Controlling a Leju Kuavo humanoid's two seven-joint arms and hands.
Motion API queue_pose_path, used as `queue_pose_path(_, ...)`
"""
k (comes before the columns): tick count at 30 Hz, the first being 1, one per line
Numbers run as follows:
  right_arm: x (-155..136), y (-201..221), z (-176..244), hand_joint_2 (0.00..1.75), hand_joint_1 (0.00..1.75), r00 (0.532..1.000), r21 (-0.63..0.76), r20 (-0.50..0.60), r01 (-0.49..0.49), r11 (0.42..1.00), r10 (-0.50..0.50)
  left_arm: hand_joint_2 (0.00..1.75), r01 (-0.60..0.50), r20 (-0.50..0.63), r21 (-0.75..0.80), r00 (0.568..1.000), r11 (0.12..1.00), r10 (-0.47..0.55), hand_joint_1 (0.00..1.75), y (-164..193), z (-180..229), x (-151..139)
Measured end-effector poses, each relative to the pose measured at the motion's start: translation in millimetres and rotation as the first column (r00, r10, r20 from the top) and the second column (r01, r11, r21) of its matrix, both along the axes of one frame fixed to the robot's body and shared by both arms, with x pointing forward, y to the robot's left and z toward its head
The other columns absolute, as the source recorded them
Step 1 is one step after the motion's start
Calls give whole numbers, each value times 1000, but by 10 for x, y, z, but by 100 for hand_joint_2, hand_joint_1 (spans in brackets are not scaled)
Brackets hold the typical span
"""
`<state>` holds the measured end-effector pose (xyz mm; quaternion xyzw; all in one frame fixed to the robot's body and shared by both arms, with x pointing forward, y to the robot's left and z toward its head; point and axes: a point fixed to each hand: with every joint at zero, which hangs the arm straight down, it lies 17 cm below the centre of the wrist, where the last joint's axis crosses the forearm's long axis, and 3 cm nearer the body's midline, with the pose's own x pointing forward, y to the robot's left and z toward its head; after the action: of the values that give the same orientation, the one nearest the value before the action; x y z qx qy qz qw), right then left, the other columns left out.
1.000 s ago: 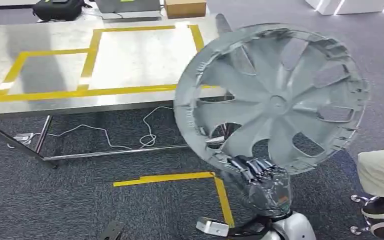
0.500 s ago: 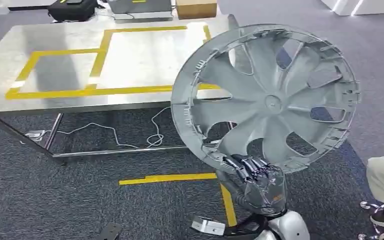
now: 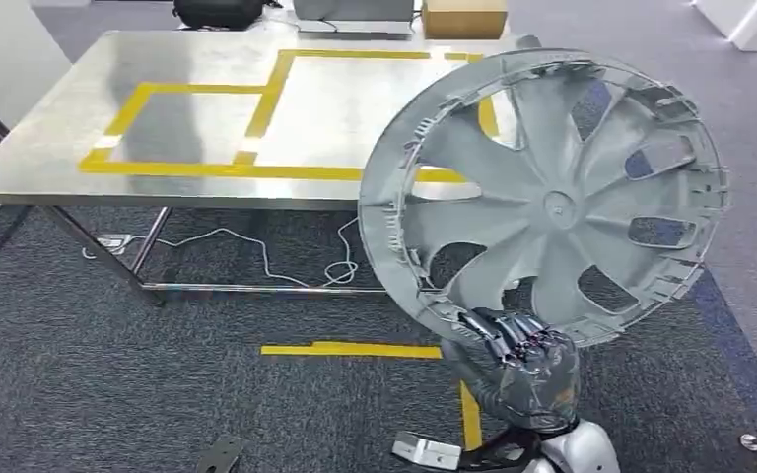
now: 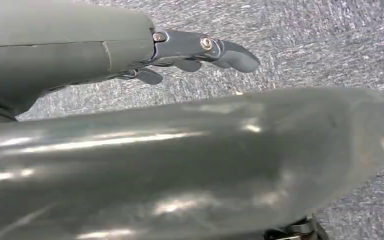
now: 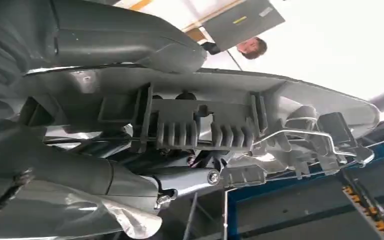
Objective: Take the parts from the cabinet and place them on the table.
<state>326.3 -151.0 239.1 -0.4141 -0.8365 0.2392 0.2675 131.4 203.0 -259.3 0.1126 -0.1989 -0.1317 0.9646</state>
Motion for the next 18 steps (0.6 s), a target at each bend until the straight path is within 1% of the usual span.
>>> queue_pose_path(8, 2, -80, -45, 175, 175, 1000, 4, -12, 18, 1000, -18, 0, -8, -3, 5, 1000, 1000, 8, 0, 32, -5, -9)
queue_pose_path(18, 18, -49, -85, 175, 175, 1000, -13, -20, 15, 1000, -16, 0, -31, -11, 4, 999, 1000, 31, 0, 59, -15, -38)
